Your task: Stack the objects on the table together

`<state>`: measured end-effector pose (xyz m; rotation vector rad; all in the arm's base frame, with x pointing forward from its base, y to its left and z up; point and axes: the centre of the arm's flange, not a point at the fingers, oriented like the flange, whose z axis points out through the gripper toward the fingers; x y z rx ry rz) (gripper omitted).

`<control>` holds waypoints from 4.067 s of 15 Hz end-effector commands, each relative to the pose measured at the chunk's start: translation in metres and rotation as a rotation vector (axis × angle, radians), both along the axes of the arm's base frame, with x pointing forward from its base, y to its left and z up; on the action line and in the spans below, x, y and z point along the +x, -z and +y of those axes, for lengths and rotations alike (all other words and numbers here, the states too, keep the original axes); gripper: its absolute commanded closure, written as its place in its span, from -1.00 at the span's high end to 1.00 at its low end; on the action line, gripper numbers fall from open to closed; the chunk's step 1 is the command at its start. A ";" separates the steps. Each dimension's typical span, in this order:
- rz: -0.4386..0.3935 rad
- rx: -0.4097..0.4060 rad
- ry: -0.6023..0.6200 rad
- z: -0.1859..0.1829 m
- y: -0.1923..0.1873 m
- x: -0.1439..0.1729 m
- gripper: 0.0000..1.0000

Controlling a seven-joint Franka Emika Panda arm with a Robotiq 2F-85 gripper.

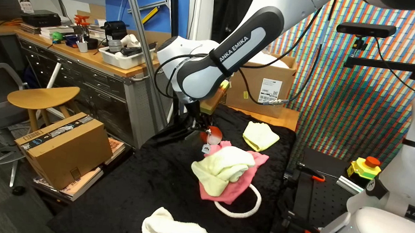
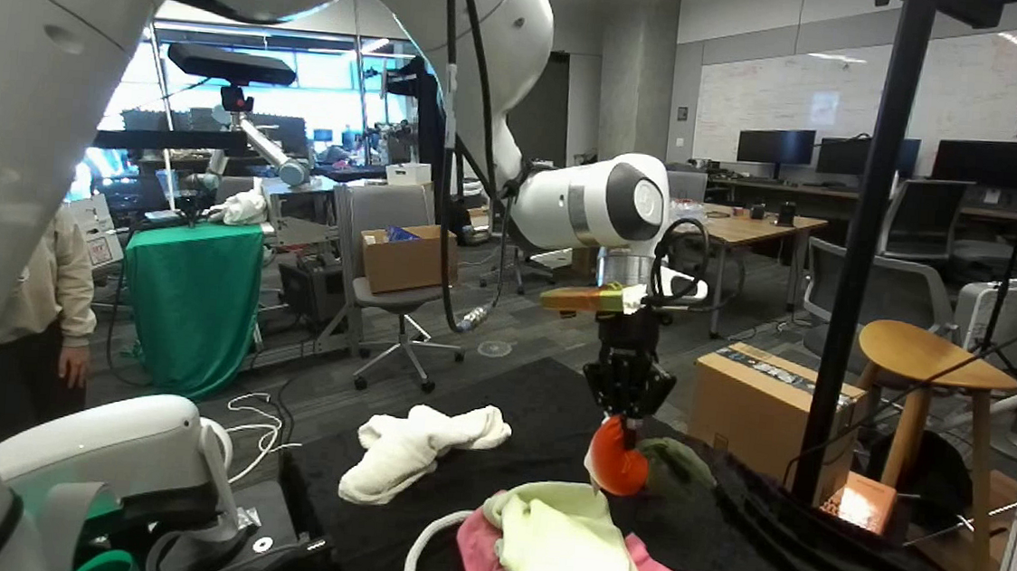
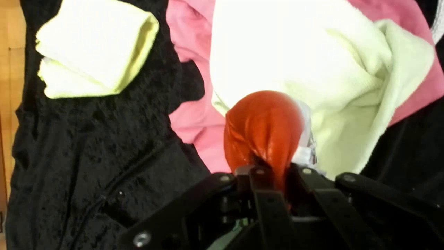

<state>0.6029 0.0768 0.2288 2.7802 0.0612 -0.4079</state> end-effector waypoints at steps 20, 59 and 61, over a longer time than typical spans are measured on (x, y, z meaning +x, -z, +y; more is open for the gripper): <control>0.285 0.329 -0.099 0.011 0.070 -0.037 -0.92; 0.124 0.279 0.284 -0.124 0.000 -0.039 1.00; 0.100 0.273 0.333 -0.148 -0.002 -0.045 1.00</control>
